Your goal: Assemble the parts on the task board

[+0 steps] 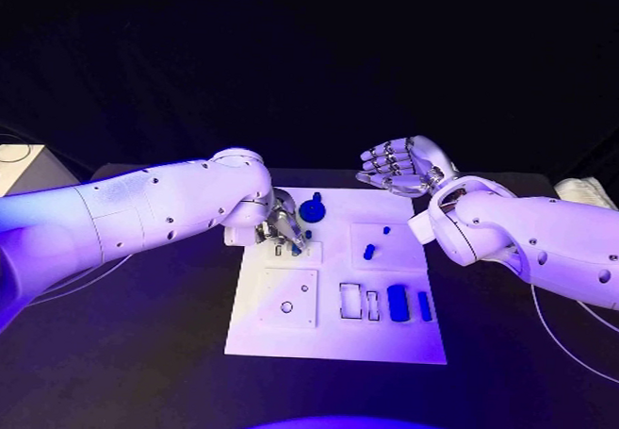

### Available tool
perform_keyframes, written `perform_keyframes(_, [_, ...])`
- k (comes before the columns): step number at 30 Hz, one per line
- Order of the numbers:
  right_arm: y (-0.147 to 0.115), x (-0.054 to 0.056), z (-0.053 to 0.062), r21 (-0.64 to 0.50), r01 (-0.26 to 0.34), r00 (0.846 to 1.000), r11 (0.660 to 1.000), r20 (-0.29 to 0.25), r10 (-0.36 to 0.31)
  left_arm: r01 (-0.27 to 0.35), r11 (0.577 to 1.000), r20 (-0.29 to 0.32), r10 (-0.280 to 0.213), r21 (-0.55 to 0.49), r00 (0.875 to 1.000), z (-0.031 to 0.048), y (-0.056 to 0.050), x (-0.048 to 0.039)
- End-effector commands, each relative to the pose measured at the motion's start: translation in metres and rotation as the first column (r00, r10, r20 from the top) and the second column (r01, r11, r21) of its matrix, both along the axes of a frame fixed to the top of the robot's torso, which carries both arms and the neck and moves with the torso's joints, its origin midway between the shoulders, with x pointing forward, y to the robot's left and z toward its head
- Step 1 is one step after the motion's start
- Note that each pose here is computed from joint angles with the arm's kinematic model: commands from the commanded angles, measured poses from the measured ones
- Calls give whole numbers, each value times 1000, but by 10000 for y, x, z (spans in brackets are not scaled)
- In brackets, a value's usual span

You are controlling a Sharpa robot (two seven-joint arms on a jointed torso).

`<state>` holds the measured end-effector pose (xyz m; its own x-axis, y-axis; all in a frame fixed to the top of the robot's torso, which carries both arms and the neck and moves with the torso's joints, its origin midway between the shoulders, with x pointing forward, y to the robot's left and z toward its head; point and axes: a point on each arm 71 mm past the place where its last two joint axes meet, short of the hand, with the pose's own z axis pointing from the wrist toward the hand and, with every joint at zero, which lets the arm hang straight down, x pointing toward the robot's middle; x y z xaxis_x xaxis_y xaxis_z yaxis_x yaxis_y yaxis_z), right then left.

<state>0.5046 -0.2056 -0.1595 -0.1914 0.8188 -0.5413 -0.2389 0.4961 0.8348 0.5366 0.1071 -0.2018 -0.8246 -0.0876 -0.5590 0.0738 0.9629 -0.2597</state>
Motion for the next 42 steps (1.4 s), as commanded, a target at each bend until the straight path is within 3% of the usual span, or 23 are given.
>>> perform_keyframes(1, [14,-7,1,-9,-17,1000,1000,3,17,5,1000,1,-5,3,1000,-17,-15,-14])
perform_keyframes(30, [3,-5,1,-13,-14,1000,1000,5,14,3,1000,-11,-2,20,1000,-63,100,-25])
perform_keyframes(42, [5,-5,0,-13,-15,1000,1000,4,15,14,1000,-20,-14,20,1000,-71,68,-42])
